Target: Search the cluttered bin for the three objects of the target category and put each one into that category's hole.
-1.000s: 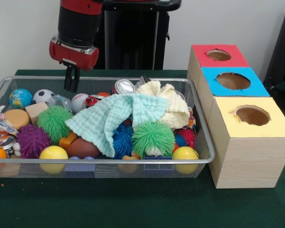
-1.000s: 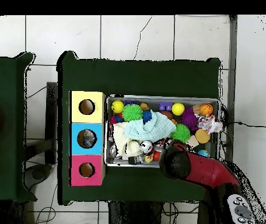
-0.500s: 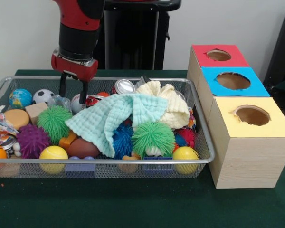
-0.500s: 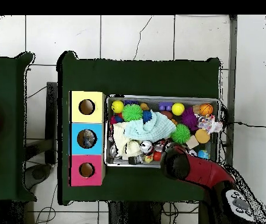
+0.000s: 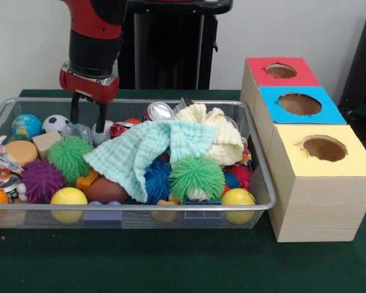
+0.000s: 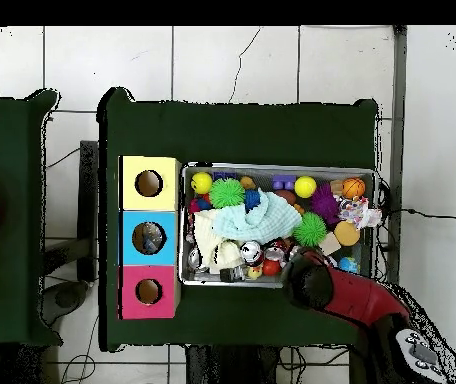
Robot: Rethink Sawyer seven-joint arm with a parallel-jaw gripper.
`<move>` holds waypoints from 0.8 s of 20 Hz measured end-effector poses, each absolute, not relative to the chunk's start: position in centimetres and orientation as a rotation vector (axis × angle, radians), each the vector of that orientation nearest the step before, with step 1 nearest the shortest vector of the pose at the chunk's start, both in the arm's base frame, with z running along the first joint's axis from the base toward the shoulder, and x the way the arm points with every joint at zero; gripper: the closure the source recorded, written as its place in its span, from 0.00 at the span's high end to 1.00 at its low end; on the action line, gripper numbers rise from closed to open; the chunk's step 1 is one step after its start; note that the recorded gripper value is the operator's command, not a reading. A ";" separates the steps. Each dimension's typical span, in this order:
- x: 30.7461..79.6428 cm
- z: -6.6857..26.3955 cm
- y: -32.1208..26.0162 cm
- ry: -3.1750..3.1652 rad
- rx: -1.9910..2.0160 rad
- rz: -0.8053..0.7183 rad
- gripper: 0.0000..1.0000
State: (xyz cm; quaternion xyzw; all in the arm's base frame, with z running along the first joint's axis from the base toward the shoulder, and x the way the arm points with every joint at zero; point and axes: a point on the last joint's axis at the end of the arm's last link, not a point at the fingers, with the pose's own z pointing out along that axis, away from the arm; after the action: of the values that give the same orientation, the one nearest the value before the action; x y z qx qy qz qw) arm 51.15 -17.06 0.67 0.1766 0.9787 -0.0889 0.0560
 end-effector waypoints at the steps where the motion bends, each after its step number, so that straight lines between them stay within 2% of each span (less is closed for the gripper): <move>1: 51.0 0.6 -17.6 2.967 0.552 -0.265 1.00; 9: 50.0 0.0 -22.2 2.938 0.693 -0.243 1.00; 16: 50.3 -2.6 -23.1 2.942 0.678 -0.242 1.00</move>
State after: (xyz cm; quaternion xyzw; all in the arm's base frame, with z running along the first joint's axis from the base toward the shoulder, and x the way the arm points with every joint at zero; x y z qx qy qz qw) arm 50.31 -23.09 -2.58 0.2235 0.9698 -0.0799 0.0564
